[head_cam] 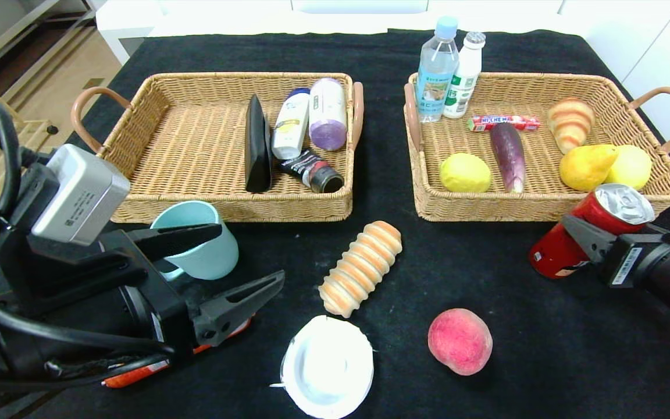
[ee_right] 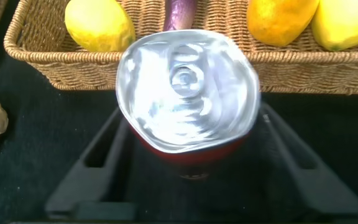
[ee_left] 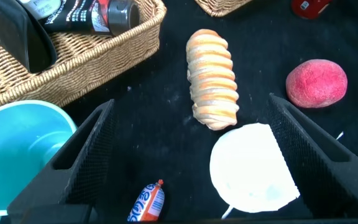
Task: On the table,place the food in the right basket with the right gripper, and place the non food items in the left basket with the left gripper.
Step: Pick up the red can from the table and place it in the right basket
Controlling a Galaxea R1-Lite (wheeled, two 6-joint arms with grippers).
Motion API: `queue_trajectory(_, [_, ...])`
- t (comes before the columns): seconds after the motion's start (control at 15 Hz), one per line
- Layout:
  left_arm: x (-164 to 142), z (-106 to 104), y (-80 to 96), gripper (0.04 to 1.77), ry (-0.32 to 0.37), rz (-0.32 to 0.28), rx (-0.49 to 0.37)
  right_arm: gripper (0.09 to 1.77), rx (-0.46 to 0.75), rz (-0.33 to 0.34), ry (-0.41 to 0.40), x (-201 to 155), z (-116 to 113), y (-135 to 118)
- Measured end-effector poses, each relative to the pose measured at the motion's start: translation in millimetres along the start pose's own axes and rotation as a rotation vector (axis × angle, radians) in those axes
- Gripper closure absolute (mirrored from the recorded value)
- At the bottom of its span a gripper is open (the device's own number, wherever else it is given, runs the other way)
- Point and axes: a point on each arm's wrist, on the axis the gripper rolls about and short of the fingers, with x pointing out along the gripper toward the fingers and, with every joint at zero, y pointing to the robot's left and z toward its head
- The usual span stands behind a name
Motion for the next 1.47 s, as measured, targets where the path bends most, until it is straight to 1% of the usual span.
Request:
queue_trajectory(0.07, [0,0,0.0,0.09,0.0,0.0,0.001,0.75,-0.001,0.0,0.001,0,0,0])
queue_trajectory(0.13, [0,0,0.0,0.09,0.0,0.0,0.001,0.81,-0.002,-0.003,0.001,0,0,-1])
queue_trajectory(0.2, [0,0,0.3,0.09,0.0,0.001,0.001,0.84,-0.001,-0.007,0.0,1,0,-1])
queue_trajectory(0.73, [0,-1,0.6,0.09,0.002,0.004,0.002,0.85,-0.004,-0.01,0.002,1,-1,-2])
queue_trajectory(1.13, [0,-1,0.5,0.09,0.003,0.002,0.003,0.85,-0.025,0.002,0.005,-1,1,-1])
queue_trajectory(1.33, [1,-2,0.5,0.09,0.007,0.001,0.008,0.85,-0.041,0.004,0.024,-8,9,-1])
queue_trajectory(1.47, [1,-3,0.4,0.09,0.013,0.001,0.013,0.85,-0.039,0.007,0.017,-14,25,-1])
